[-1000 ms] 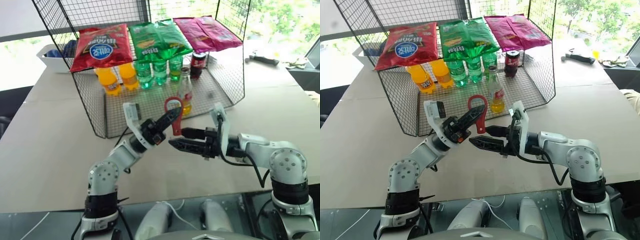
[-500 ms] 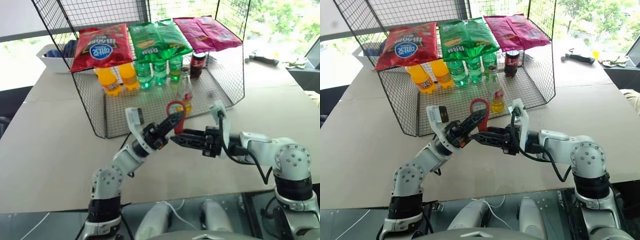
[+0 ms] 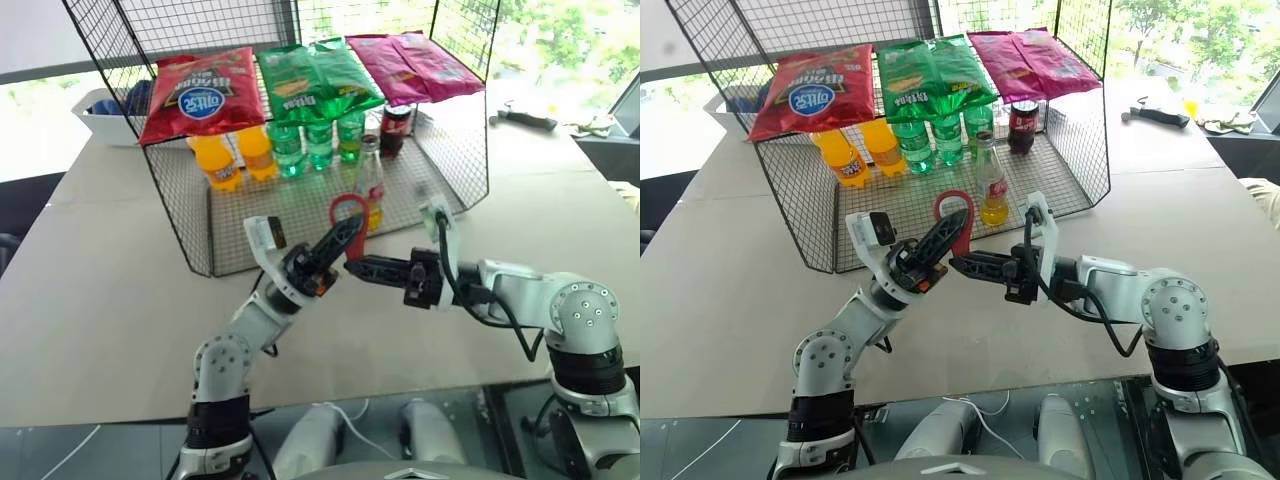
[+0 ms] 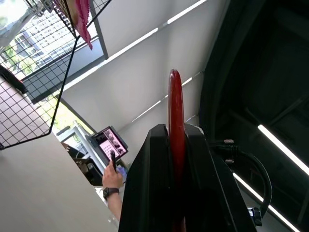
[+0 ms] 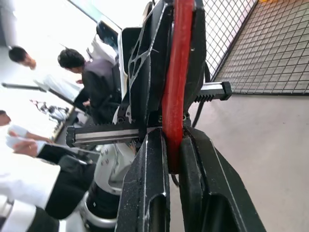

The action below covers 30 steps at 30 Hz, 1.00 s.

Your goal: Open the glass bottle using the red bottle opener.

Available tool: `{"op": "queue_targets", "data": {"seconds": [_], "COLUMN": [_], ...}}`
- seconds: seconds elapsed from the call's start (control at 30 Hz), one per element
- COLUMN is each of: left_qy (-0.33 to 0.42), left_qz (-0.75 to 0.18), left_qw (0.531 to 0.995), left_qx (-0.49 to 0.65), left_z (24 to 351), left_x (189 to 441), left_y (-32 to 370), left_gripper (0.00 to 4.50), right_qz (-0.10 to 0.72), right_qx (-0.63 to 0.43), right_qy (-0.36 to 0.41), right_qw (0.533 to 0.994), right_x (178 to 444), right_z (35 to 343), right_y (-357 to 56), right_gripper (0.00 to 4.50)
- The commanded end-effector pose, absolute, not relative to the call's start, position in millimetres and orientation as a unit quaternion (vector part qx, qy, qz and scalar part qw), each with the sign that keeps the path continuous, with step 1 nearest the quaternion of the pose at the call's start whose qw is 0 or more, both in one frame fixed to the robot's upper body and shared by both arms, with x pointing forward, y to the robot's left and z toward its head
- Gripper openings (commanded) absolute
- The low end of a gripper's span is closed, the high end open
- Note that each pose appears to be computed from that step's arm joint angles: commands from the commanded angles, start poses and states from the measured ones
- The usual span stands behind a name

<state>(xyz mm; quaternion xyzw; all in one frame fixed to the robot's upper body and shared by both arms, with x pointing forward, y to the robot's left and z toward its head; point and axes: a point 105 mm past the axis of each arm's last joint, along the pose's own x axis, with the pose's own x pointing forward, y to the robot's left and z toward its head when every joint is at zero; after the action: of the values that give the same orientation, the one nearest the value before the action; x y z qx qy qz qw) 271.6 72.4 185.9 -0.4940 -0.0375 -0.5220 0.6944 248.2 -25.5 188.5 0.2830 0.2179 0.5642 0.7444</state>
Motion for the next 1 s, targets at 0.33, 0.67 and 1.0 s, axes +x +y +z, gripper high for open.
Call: {"op": "queue_targets", "data": {"seconds": [0.33, 0.67, 1.0], "left_qy": [-0.019, 0.033, -0.088], "left_qz": [-0.514, -0.485, -0.379], "left_qw": [0.712, 0.791, 0.918], "left_qx": [-0.478, -0.373, -0.079], "left_z": [177.4, 150.9, 146.4], "left_x": [275.6, 287.2, 323.1], "left_y": [68.8, 71.7, 74.7], "left_gripper": [2.76, 2.76, 2.76], "right_qz": [0.565, 0.339, 0.208], "right_qx": [0.308, 0.193, 0.098], "right_qy": [0.186, 0.086, -0.029], "right_qw": [0.743, 0.917, 0.973], "right_x": [247.6, 320.3, 351.2], "right_z": [207.4, 186.8, 196.8], "right_y": [-29.6, -120.3, -157.7], "right_gripper": [0.00, 0.00, 0.00]}}
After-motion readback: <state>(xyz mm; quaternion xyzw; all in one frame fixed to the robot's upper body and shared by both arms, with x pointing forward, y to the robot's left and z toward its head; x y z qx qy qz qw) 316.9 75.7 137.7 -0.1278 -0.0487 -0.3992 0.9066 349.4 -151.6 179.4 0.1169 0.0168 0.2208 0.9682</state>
